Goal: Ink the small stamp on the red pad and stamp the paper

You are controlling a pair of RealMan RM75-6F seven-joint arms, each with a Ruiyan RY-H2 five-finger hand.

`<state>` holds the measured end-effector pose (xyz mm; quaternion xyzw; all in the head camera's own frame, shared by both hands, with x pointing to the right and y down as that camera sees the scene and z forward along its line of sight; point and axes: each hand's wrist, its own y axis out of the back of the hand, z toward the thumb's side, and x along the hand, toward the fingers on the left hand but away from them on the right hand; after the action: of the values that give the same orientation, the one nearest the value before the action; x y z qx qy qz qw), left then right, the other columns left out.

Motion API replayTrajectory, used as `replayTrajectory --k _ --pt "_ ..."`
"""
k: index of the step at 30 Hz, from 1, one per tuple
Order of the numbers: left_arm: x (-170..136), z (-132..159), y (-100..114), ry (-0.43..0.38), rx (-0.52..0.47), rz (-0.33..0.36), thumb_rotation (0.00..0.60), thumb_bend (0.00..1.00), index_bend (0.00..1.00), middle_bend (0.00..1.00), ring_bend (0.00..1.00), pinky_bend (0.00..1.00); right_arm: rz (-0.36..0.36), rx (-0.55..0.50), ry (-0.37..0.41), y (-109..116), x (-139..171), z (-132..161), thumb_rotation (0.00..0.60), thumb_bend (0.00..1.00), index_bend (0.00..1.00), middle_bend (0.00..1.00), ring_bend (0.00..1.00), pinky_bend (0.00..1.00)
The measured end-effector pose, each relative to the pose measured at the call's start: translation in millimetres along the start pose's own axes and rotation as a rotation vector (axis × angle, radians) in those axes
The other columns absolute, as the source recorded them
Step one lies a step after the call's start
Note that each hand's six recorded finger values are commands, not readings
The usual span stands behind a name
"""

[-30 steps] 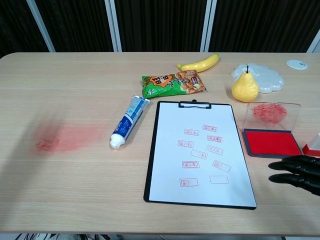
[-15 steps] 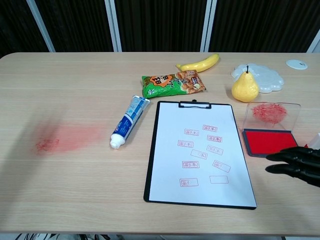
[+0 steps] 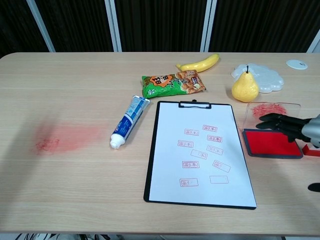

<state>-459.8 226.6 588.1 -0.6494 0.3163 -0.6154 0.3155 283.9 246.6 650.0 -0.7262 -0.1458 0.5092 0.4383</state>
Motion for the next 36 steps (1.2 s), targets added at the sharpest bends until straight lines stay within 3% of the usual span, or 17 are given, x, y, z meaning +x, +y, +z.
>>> replayTrajectory --k 5,15,25,36 --pt "0.6 0.1 -0.5 0.008 0.000 -0.008 0.600 0.02 0.00 0.00 0.00 0.00 0.024 -0.037 -0.106 -1.7 -19.2 -15.7 0.600 0.16 0.02 0.13 0.54 0.68" --pt "1.6 -0.8 3.0 0.015 -0.013 0.009 0.600 0.02 0.00 0.00 0.00 0.00 0.006 -0.100 -0.238 5.1 -37.0 -30.4 0.600 0.27 0.23 0.29 0.77 0.81" --pt "1.0 -0.8 3.9 0.012 -0.013 0.014 0.600 0.02 0.00 0.00 0.00 0.00 0.008 -0.135 -0.313 2.5 -41.7 -39.3 0.600 0.35 0.35 0.38 0.81 0.82" --pt "0.9 -0.8 3.8 0.015 -0.014 0.017 0.600 0.02 0.00 0.00 0.00 0.00 0.037 -0.151 -0.377 -10.8 -45.3 -54.4 0.600 0.39 0.39 0.41 0.81 0.83"
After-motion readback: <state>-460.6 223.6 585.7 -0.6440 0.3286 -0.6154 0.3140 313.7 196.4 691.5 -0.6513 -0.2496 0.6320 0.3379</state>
